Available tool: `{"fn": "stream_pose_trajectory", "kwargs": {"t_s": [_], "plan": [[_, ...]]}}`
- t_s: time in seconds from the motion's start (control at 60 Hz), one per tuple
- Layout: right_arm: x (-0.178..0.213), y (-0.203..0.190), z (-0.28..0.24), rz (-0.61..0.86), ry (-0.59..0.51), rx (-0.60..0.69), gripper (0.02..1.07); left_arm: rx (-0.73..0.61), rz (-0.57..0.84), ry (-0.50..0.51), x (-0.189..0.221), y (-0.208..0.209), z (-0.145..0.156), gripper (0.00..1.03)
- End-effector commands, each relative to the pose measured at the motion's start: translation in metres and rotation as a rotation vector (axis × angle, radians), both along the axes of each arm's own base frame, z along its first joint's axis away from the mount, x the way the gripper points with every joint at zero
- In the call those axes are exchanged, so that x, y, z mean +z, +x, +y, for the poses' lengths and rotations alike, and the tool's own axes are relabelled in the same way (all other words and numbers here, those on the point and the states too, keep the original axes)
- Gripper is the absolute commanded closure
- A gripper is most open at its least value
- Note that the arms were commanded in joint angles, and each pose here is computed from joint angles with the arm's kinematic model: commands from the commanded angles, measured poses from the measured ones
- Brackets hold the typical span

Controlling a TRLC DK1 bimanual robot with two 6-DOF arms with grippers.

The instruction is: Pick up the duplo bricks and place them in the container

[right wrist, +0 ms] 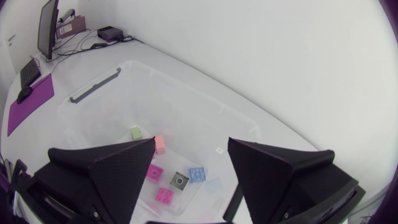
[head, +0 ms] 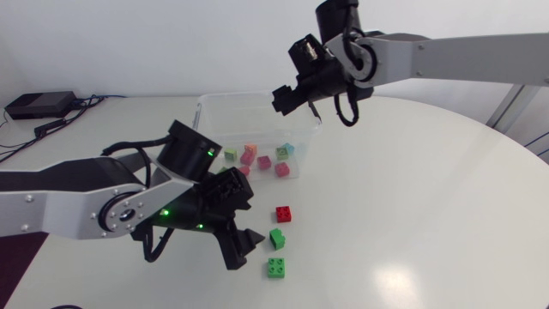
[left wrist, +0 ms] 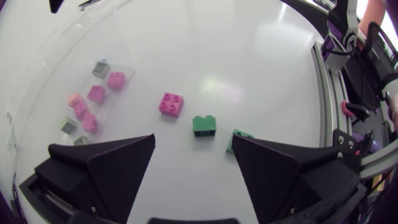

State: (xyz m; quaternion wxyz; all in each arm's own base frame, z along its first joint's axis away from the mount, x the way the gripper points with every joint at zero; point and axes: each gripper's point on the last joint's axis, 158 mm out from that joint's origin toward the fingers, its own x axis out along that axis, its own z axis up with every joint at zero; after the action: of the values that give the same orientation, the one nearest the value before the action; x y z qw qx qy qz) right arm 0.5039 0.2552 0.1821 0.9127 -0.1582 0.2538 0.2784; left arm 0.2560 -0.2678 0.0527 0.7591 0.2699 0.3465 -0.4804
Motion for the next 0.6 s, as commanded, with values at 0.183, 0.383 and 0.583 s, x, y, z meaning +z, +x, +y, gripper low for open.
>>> {"fn": "stream_pose_trajectory", "kwargs": {"t_s": [0.183, 0.383, 0.583], "plan": [[0.008, -0.085, -0.084, -0.013, 0.065, -0.028, 0.09, -0.196, 0.071, 0.126, -0.039, -0.031, -0.022, 0.18], [-0.028, -0.132, -0.120, 0.043, 0.073, -0.040, 0.09, -0.275, 0.099, 0.176, -0.053, -0.041, -0.039, 0.21], [-0.065, -0.177, -0.124, 0.097, 0.031, -0.004, 0.09, -0.340, 0.162, 0.255, -0.066, -0.055, -0.046, 0.21]]}}
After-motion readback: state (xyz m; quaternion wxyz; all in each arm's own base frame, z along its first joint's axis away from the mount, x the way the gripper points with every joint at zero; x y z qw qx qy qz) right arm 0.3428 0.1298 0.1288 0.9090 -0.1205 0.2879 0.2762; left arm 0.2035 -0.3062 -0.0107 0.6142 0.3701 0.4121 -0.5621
